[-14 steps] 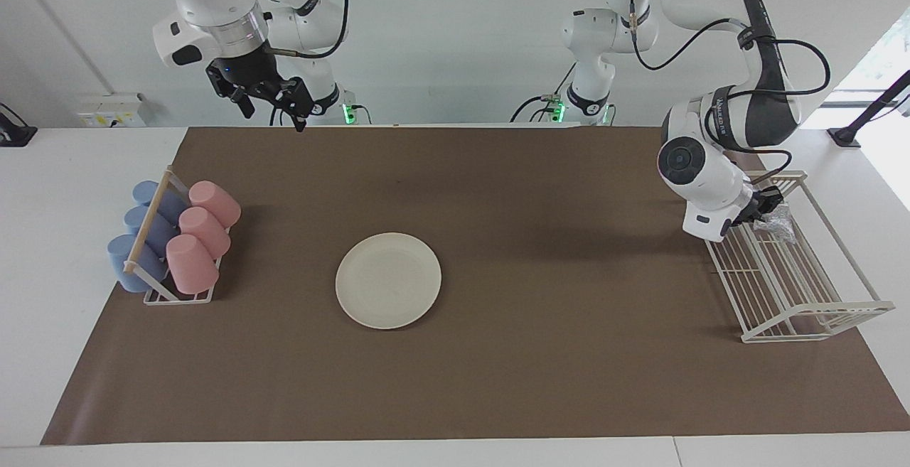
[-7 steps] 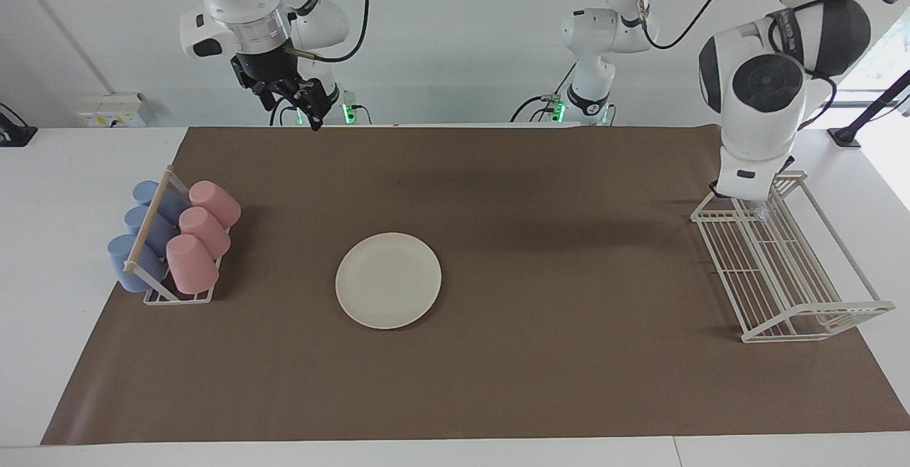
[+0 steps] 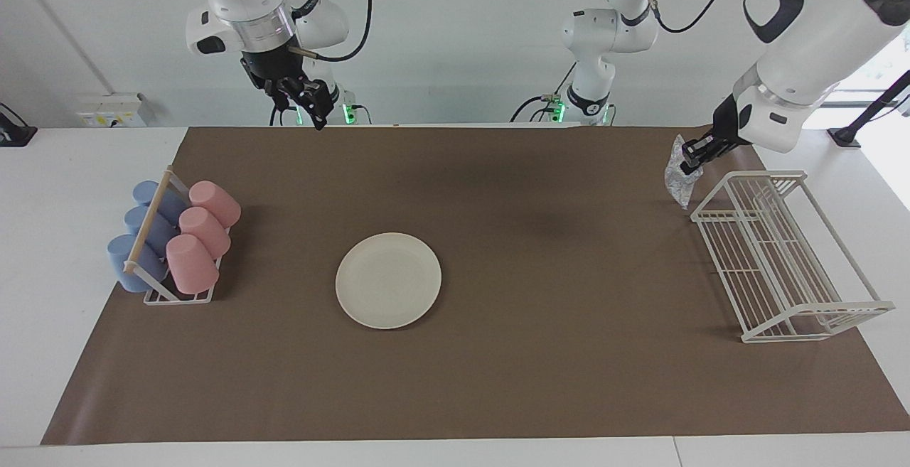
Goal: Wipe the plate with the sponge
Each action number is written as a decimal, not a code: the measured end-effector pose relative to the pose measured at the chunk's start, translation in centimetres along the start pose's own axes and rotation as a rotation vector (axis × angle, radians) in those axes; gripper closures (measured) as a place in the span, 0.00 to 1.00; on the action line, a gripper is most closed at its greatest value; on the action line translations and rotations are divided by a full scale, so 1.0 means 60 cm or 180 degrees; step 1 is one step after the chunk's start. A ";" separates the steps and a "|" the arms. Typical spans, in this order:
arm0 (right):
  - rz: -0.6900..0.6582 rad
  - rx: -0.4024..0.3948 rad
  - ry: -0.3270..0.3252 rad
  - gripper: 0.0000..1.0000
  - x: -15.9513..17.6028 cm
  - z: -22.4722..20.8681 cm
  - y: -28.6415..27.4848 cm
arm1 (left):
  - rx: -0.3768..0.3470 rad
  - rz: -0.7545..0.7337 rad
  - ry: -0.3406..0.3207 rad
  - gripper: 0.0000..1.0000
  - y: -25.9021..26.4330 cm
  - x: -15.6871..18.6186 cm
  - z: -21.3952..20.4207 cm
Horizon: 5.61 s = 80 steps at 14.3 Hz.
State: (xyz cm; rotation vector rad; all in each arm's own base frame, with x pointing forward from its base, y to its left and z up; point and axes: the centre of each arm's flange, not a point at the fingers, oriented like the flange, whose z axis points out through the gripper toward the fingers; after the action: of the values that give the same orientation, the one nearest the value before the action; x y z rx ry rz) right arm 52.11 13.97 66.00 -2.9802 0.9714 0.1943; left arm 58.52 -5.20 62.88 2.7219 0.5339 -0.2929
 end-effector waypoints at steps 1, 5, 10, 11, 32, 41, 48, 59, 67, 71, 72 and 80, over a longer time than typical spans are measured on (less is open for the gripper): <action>0.0147 0.0074 -0.0060 0.00 -0.008 -0.001 -0.008 | -0.0249 -0.0035 -0.0095 0.95 -0.004 0.000 -0.006; 0.0889 0.0393 -0.0263 0.00 -0.034 -0.010 -0.041 | -0.1218 -0.0186 -0.0455 0.95 -0.018 -0.014 0.041; 0.1463 0.0733 -0.0549 0.00 -0.118 0.001 -0.109 | -0.2073 0.0159 -0.0671 0.95 -0.045 -0.121 0.175; 0.1579 0.0814 -0.0601 0.00 -0.136 0.007 -0.121 | -0.2165 0.0211 -0.0661 0.95 -0.042 -0.143 0.195; 0.1959 0.1241 -0.0734 0.15 -0.364 0.215 -0.284 | -0.2845 0.0977 -0.0505 0.95 -0.019 -0.243 0.326; 0.1793 0.1275 -0.0694 0.88 -0.362 0.218 -0.284 | -0.2826 0.1000 -0.0547 0.95 -0.018 -0.253 0.337; 0.1757 0.1258 -0.0682 0.90 -0.360 0.221 -0.282 | -0.2691 0.0977 -0.0552 0.24 -0.022 -0.260 0.328; 0.0967 0.1214 -0.0108 0.90 -0.080 0.420 -0.209 | -0.0932 0.1125 -0.0175 0.00 -0.160 -0.191 0.318; 0.0768 0.1127 0.0139 0.90 -0.008 0.589 -0.196 | 0.0334 0.1404 0.0196 0.00 -0.215 -0.119 0.252; 0.0566 0.1120 0.0228 0.90 0.032 0.602 -0.181 | 0.0641 0.1479 0.0252 0.00 -0.218 -0.098 0.238; 0.0482 0.1116 0.0266 0.90 0.055 0.600 -0.166 | 0.0661 0.1465 0.0262 0.00 -0.222 -0.096 0.235; 0.0315 0.1106 0.0325 0.90 0.095 0.599 -0.138 | 0.0667 0.1390 0.0304 0.00 -0.238 -0.088 0.225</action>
State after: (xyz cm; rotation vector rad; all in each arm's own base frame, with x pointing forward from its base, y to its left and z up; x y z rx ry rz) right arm 57.35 18.76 29.38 -2.6498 1.0404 -0.1177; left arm 46.26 0.40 47.66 2.9707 -0.0816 -0.1091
